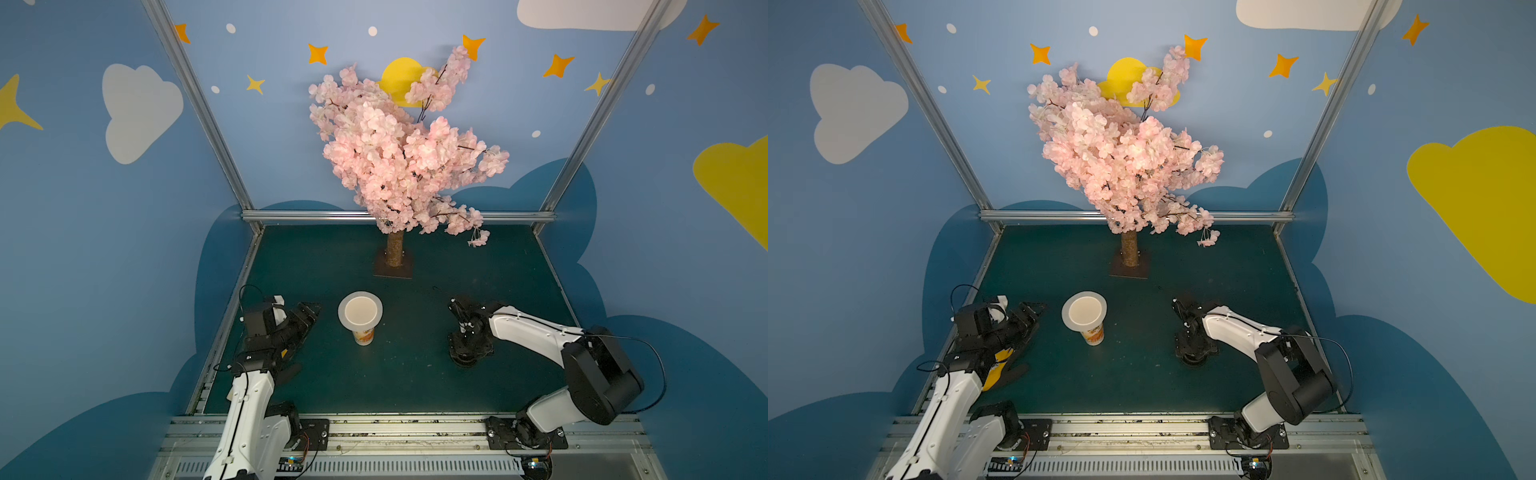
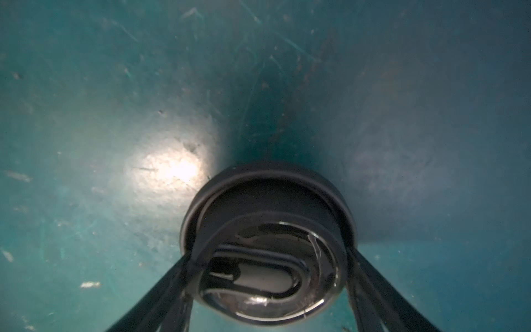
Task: Put the leak-proof paper on the milk tea cups
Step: Pick up the cup lid from the center of the board, then move the cup to the center of the board.
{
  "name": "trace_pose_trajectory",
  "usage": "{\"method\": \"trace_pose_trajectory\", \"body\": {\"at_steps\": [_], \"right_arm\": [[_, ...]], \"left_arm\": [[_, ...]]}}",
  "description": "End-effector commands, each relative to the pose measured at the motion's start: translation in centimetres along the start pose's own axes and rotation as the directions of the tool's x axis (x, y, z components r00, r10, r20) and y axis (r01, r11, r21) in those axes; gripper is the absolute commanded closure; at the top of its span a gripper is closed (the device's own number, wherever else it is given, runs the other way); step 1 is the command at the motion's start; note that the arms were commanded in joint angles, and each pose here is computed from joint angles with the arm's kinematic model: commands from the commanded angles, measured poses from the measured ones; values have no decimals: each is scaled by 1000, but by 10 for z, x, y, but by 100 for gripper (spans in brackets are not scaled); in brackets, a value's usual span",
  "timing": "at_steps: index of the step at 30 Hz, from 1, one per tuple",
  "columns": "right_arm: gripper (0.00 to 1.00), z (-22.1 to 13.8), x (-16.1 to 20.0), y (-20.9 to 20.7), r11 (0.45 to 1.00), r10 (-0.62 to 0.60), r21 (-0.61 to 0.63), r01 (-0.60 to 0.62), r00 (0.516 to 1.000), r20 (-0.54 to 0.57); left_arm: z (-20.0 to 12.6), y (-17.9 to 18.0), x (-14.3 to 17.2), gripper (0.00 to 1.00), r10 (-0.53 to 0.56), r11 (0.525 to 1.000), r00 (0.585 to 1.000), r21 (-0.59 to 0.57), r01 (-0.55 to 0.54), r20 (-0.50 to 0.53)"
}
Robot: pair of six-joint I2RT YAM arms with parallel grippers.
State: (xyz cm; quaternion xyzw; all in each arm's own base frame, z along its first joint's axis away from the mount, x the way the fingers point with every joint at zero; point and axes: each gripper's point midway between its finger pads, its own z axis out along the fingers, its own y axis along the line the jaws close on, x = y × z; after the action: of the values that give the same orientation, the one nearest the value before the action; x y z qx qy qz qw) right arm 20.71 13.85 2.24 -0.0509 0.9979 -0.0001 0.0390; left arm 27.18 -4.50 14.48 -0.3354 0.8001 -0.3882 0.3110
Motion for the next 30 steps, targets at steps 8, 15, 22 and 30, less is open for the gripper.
{"method": "trace_pose_trajectory", "body": {"at_steps": [8,15,22,30], "right_arm": [[26,-2,5,-5,1000,-12,19,12,1000,-12],[27,-72,-11,13,992,-110,-48,114,990,88],[27,-172,-43,73,912,-369,-103,397,904,216],[27,-236,-61,157,744,-608,-119,657,741,286]], "left_arm": [[1,0,0,18,21,1000,1000,8,-21,-4],[20,14,8,19,-11,1000,996,7,11,-84],[41,21,20,21,-7,1000,986,11,9,-167],[58,27,25,23,-8,1000,979,10,10,-201]]}}
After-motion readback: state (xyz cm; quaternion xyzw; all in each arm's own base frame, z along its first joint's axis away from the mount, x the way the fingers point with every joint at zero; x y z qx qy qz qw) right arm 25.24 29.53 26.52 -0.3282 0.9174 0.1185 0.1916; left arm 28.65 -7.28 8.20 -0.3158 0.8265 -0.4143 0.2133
